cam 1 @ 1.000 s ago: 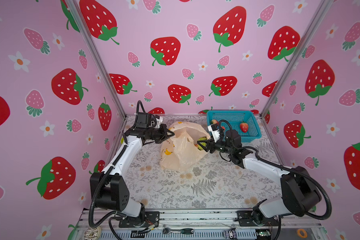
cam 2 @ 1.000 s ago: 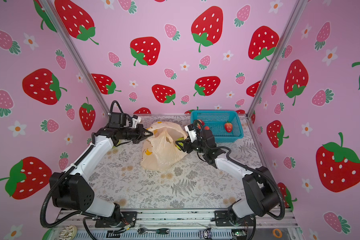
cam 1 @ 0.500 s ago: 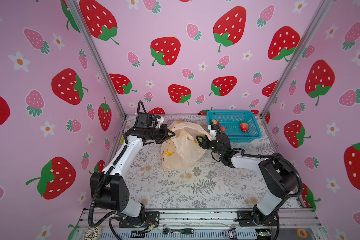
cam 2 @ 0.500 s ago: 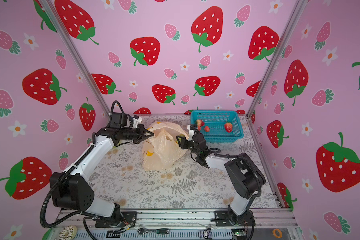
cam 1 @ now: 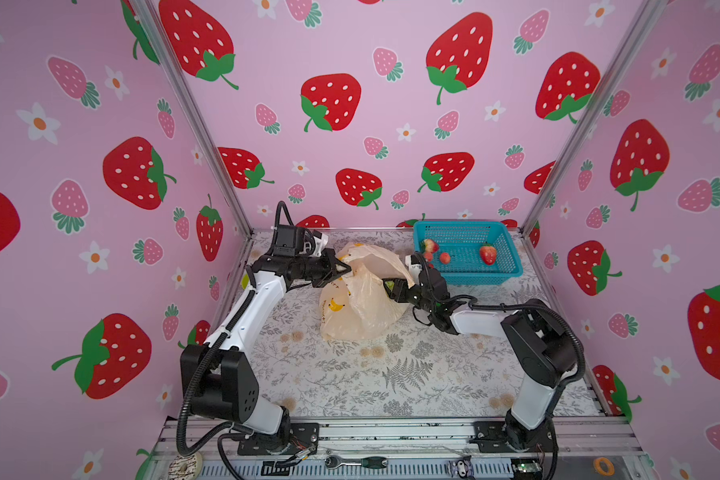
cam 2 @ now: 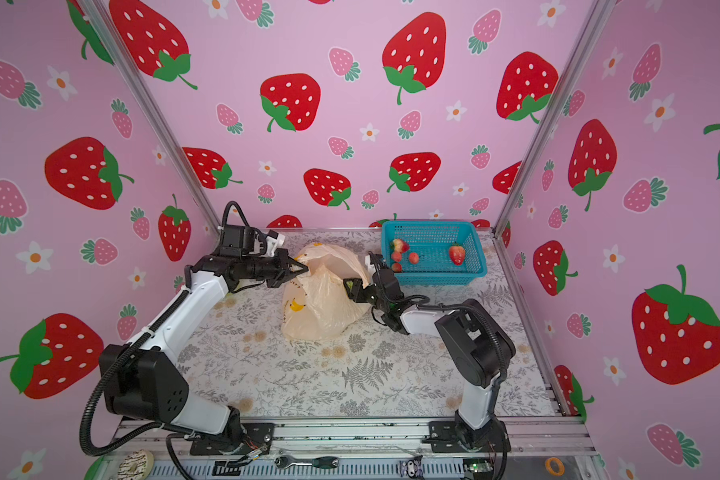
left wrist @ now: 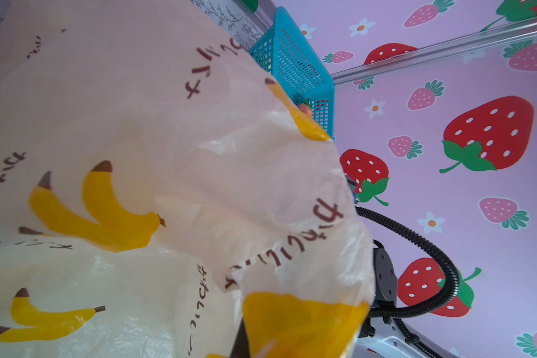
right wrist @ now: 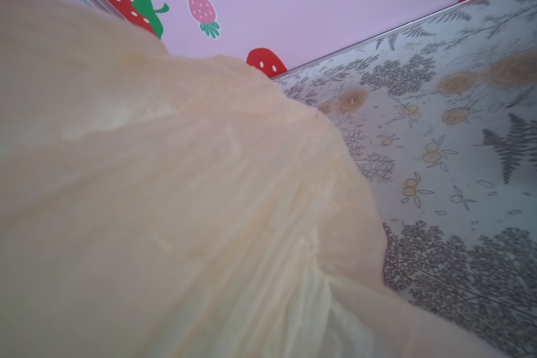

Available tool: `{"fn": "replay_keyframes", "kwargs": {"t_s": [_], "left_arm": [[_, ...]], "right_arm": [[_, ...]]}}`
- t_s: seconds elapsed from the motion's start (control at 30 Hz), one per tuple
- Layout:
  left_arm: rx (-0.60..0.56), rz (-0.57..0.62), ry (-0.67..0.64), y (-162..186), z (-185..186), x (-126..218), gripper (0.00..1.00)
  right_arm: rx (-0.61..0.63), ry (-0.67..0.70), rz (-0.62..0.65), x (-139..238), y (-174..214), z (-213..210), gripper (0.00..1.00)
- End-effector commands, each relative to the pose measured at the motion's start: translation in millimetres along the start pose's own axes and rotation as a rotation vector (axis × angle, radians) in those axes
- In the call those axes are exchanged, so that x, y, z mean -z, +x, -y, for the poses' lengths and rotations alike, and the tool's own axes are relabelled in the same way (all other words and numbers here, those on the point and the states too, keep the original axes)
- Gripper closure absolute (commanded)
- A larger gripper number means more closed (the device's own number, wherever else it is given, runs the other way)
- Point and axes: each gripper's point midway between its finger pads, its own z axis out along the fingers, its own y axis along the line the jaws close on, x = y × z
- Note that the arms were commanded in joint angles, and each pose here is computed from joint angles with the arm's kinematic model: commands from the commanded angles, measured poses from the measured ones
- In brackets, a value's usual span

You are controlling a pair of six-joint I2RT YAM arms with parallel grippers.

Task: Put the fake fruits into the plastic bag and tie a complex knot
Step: 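Carry the green fruit to the bag and release it inside, then withdraw the right gripper from the bag toward the basket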

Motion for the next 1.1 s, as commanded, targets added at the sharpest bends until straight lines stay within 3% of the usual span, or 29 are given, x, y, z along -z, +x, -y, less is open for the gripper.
{"fn": "replay_keyframes", "kwargs": {"t_s": [0.0, 0.27, 0.47, 0.63, 0.87, 0.97, 1.07], "left_arm": [[-0.021, -0.001, 0.037, 3.9, 12.2, 4.3, 1.0], [-0.023, 0.0, 0.036, 3.7, 12.6, 4.3, 1.0], [-0.025, 0.001, 0.034, 3.6, 12.4, 4.7, 1.0], [-0.028, 0.001, 0.03, 3.7, 11.7, 5.0, 1.0], [-0.023, 0.01, 0.022, 1.2, 8.7, 5.7, 1.0], [-0.024, 0.02, 0.015, -0.7, 7.6, 7.9, 1.0], [-0.024, 0.032, 0.01, -2.8, 6.3, 9.9, 1.0]], "right_arm": [[-0.006, -0.052, -0.025, -4.4, -3.2, -16.4, 0.4], [0.091, 0.1, 0.014, 13.9, -16.3, 6.4, 0.26], [0.094, 0.112, 0.014, 24.2, -21.5, 15.5, 0.23], [0.174, -0.011, -0.019, 42.7, -24.8, -5.1, 0.27], [0.329, -0.392, -0.234, 85.9, 10.2, -56.1, 0.33], [0.387, -0.38, -0.347, 97.5, 36.0, -45.6, 0.33], [0.37, -0.317, -0.386, 108.8, 51.0, -23.0, 0.33]]}}
